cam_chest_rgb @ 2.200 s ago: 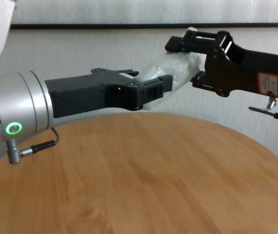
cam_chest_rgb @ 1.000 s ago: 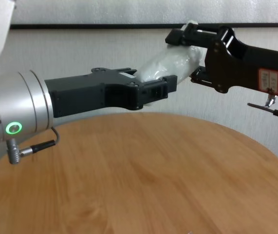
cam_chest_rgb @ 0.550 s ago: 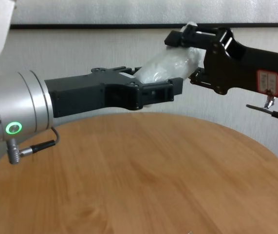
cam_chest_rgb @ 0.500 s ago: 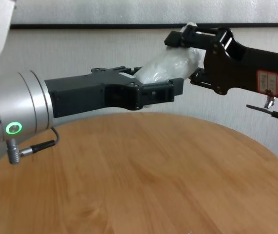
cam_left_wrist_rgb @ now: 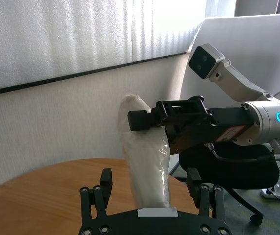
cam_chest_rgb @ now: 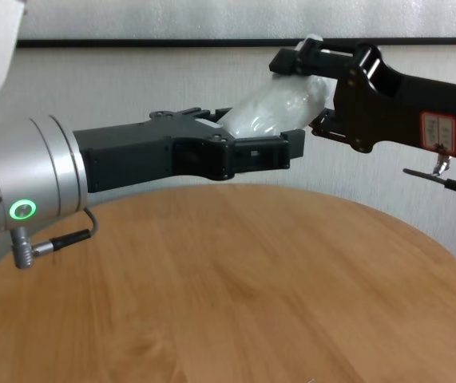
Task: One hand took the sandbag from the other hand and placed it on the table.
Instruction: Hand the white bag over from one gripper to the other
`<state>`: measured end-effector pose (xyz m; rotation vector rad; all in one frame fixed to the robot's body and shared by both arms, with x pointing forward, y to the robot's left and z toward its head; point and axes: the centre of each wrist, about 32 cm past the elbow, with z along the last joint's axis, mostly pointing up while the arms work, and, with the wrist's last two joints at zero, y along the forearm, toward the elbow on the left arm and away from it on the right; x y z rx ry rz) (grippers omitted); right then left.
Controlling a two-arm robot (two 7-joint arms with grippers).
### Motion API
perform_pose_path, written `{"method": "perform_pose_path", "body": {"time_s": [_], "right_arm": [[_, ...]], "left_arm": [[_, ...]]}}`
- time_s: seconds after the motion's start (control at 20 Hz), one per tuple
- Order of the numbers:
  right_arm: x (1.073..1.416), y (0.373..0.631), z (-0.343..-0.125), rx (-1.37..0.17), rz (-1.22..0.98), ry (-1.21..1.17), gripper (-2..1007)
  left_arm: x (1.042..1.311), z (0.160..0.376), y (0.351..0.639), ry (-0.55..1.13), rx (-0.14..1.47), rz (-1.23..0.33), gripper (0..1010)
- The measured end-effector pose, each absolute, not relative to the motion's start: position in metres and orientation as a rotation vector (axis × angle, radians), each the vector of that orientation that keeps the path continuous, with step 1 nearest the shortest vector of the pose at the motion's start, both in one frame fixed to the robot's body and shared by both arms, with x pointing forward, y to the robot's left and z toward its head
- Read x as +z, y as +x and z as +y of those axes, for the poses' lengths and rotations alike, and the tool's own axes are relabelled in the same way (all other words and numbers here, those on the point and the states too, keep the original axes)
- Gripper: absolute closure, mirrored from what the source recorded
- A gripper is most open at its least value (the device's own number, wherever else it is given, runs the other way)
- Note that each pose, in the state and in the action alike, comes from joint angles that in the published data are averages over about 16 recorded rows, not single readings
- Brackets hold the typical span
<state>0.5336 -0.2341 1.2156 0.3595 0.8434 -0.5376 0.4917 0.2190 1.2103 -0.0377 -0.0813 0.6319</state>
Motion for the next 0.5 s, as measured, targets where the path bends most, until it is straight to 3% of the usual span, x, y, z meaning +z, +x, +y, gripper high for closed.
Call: {"method": "perform_pose_path", "body": {"time_s": [0.5], "right_arm": [[1.2123,0.5382,-0.2381,-0.575,0.844,0.35,437]], "left_arm": [[1.2092,0.2242,0.4886,-0.081,0.69,-0.063,10]]}}
